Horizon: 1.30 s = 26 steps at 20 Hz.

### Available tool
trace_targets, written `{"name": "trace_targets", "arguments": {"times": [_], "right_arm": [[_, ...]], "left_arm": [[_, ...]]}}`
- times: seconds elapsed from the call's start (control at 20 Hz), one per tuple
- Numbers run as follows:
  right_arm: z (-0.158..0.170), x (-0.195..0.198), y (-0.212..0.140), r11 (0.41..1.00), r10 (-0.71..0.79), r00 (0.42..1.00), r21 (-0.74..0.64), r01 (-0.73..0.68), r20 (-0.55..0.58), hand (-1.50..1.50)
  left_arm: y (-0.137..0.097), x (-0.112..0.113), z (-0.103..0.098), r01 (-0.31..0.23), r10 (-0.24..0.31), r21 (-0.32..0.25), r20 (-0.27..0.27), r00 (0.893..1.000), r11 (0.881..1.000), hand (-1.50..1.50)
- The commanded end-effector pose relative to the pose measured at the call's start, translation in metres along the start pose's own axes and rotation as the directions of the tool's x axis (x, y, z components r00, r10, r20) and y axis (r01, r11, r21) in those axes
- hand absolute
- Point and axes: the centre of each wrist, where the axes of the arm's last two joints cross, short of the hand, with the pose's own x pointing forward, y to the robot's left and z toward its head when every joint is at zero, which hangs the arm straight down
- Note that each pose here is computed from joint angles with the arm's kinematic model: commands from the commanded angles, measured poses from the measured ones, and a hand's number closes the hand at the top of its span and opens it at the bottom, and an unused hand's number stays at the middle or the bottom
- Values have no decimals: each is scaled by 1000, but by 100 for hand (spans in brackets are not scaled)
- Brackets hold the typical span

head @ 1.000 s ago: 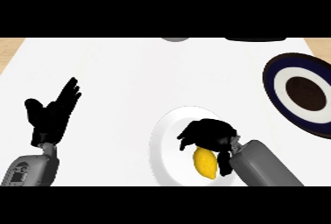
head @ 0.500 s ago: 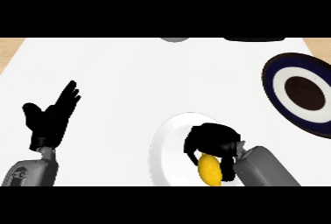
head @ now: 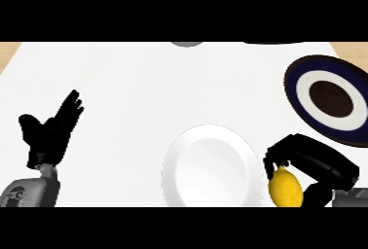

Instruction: Pick the lemon from the plate and place it in the plate

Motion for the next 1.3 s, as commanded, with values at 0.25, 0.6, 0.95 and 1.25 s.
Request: {"name": "trace_targets", "arguments": {"times": [0.25,0.6,0.95,1.25], "right_arm": [[77,17,-55,801,21,997,-596,-57,-68,150],[116,5,-100,652,-148,974,-757,-35,-173,150],[125,-65,-130,595,-316,925,-803,19,-212,150],[138,-117,-127,590,-351,894,-807,-20,-278,150]], "left_arm": [[5,3,0,-7,7,-1,-1,1000,1000,0],[0,10,-15,6,-6,-27,18,1000,1000,0],[-8,3,-8,-14,15,-57,17,1000,998,0],[-19,15,-10,-1,3,-59,27,1000,998,0]]}}
